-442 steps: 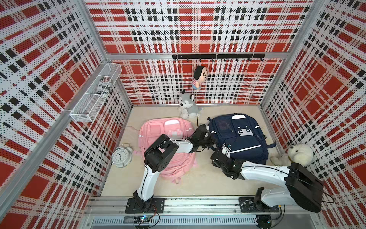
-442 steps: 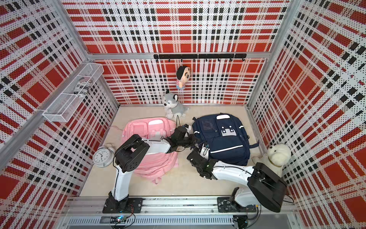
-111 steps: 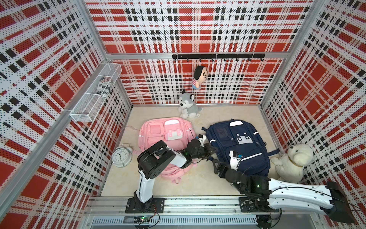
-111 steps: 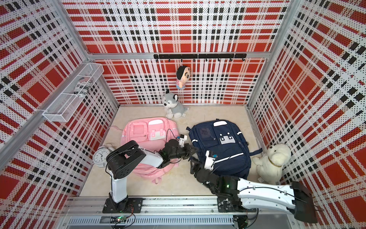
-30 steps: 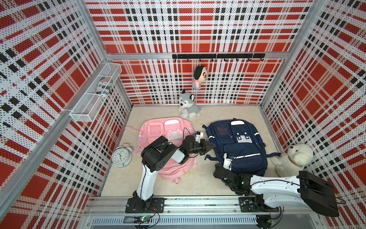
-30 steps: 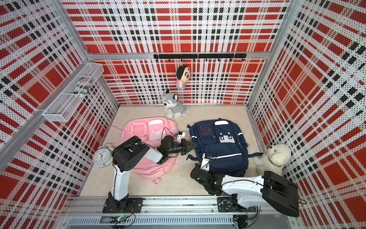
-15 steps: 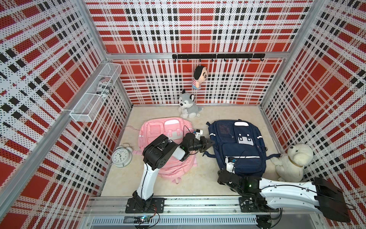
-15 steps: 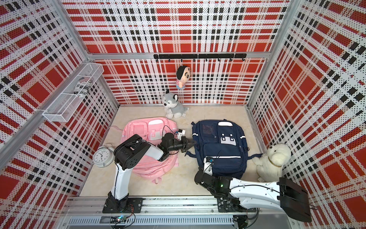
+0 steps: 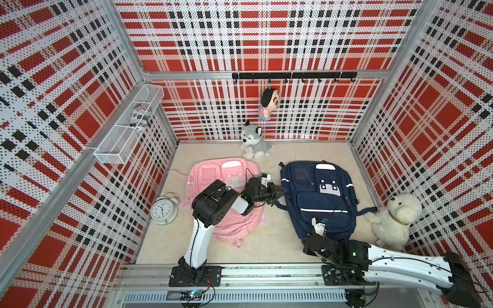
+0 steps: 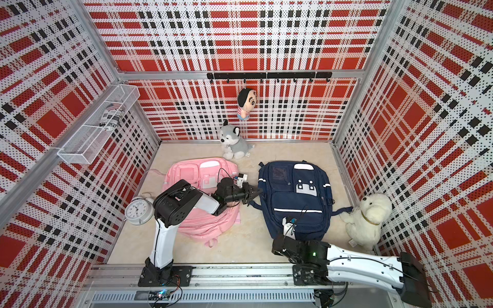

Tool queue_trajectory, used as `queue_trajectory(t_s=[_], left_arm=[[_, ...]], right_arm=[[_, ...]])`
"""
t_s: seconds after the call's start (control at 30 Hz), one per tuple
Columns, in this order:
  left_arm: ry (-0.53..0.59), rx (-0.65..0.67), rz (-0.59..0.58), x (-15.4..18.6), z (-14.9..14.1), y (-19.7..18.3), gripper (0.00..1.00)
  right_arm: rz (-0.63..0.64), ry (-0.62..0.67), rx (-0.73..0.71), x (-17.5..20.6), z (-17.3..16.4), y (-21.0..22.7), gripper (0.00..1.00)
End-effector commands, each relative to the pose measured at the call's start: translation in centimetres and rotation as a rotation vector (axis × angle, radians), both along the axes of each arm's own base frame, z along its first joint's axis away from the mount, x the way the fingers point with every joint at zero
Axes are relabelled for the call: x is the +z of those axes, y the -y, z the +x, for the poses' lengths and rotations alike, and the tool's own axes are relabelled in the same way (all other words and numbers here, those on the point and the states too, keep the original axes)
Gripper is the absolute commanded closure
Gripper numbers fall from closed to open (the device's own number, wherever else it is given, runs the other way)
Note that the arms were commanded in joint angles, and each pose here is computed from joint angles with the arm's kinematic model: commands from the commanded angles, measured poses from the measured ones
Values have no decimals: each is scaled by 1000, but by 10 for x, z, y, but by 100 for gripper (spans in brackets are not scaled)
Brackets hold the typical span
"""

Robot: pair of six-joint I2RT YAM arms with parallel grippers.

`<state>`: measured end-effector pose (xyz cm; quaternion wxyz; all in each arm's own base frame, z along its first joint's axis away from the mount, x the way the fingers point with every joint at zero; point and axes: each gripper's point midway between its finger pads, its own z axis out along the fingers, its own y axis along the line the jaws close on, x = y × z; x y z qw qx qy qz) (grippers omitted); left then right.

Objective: Zip up the backpack
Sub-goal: Zip the zipper on the backpack.

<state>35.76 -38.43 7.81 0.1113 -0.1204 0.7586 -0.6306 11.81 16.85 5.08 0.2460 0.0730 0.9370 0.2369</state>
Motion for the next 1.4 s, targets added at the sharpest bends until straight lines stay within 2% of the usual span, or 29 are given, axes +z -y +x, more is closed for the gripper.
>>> queue_trajectory(t_s=[0.0, 0.23, 0.5, 0.7, 0.77, 0.8, 0.83, 0.93, 1.0, 1.03, 1.17, 1.23, 1.37], left_arm=[[92, 107, -28, 21, 29, -8, 100], [83, 113, -17, 14, 33, -12, 100], [85, 120, 1, 10, 43, -18, 100], [91, 125, 14, 10, 44, -21, 100], [94, 119, 15, 11, 42, -19, 100], [96, 117, 17, 12, 40, -19, 100], [95, 113, 15, 13, 39, -18, 100], [103, 105, 13, 17, 34, -15, 100], [105, 92, 13, 18, 29, -10, 100], [104, 86, 13, 18, 27, -8, 100], [102, 70, 16, 15, 19, -3, 100], [100, 64, 19, 13, 17, -1, 100], [101, 62, 20, 12, 14, -1, 100]], right_arm=[[-56, -75, 34, -19, -17, 14, 100], [17, -111, 85, -31, -28, 7, 100], [-7, -113, 98, -18, -31, 17, 100], [-5, -116, 91, -23, -31, 16, 100], [-12, -106, 83, -22, -28, 15, 86], [-21, -97, 74, -19, -26, 16, 74], [-31, -90, 69, -16, -24, 16, 68], [-59, -68, 38, -4, -18, 21, 56], [-48, -56, 29, 7, -16, 19, 54], [-70, -60, -5, 9, -15, 27, 46], [-65, -51, -41, 31, -11, 28, 45], [-71, -45, -36, 42, -10, 24, 38], [-138, -89, -46, 47, -11, 18, 38]])
